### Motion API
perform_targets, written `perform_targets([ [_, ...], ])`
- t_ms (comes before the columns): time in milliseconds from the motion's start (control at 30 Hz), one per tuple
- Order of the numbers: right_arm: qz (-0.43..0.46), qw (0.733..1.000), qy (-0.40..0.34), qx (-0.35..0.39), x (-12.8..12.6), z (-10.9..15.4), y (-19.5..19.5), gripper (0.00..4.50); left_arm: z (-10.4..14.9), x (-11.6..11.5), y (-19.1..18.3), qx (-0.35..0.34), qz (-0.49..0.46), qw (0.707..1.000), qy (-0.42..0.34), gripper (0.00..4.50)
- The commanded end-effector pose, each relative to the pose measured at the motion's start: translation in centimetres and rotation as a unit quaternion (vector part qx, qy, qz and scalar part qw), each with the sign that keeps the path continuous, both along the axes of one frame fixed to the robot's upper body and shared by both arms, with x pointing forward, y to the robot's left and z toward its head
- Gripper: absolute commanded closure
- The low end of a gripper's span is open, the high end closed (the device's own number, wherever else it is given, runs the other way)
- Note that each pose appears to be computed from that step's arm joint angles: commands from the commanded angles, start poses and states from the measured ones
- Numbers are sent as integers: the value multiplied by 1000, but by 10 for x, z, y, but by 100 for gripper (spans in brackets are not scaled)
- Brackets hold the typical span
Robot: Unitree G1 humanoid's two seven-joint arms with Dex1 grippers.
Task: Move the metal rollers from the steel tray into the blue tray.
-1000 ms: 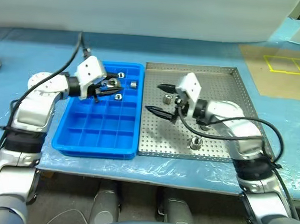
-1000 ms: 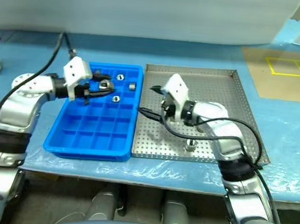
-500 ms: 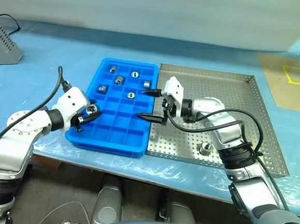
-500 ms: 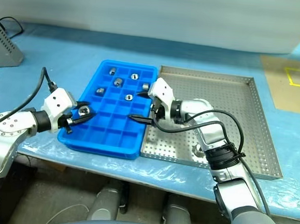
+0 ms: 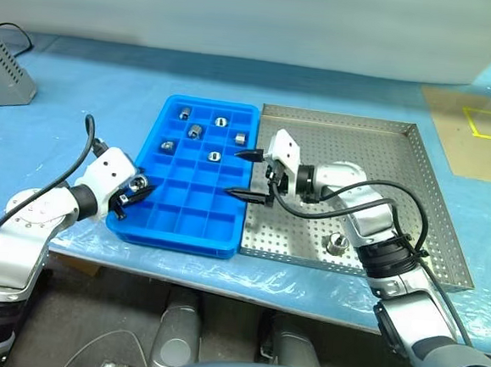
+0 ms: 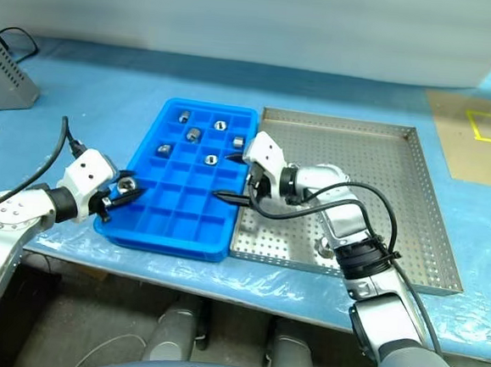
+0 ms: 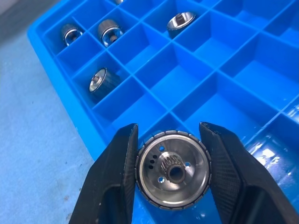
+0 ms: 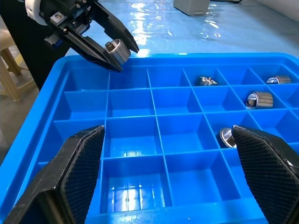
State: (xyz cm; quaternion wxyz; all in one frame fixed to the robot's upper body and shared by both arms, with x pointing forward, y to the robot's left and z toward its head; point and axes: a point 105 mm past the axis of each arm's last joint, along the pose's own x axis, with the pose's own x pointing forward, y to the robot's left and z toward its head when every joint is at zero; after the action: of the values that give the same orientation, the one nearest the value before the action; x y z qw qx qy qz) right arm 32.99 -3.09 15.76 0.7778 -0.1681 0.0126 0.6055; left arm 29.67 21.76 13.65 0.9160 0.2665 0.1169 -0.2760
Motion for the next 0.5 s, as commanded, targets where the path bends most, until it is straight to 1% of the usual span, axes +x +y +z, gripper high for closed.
perform_targets([
  [33,2,1000,-29,10,-2,13,-1,0,5,5,3,7,7,1000,-17,276],
  [200,-2,999,-31,9,-3,12,-3,0,2,6,-2,-2,-5,1000,-12,276],
  [267,-5,999,-31,10,-2,12,-3,0,5,8,-2,-14,1,1000,-11,203],
  [300,-5,999,-31,11,-2,12,-3,0,7,9,-2,-12,1,1000,-15,176],
  [367,-7,999,-31,11,-2,12,-3,0,8,11,-3,2,-5,1000,-20,107],
  [400,-8,999,-31,10,-2,12,-3,0,10,10,-6,-1,-14,1000,-20,82],
  [500,-13,999,-31,13,-1,13,-4,0,19,9,-16,-11,-41,999,-25,82],
])
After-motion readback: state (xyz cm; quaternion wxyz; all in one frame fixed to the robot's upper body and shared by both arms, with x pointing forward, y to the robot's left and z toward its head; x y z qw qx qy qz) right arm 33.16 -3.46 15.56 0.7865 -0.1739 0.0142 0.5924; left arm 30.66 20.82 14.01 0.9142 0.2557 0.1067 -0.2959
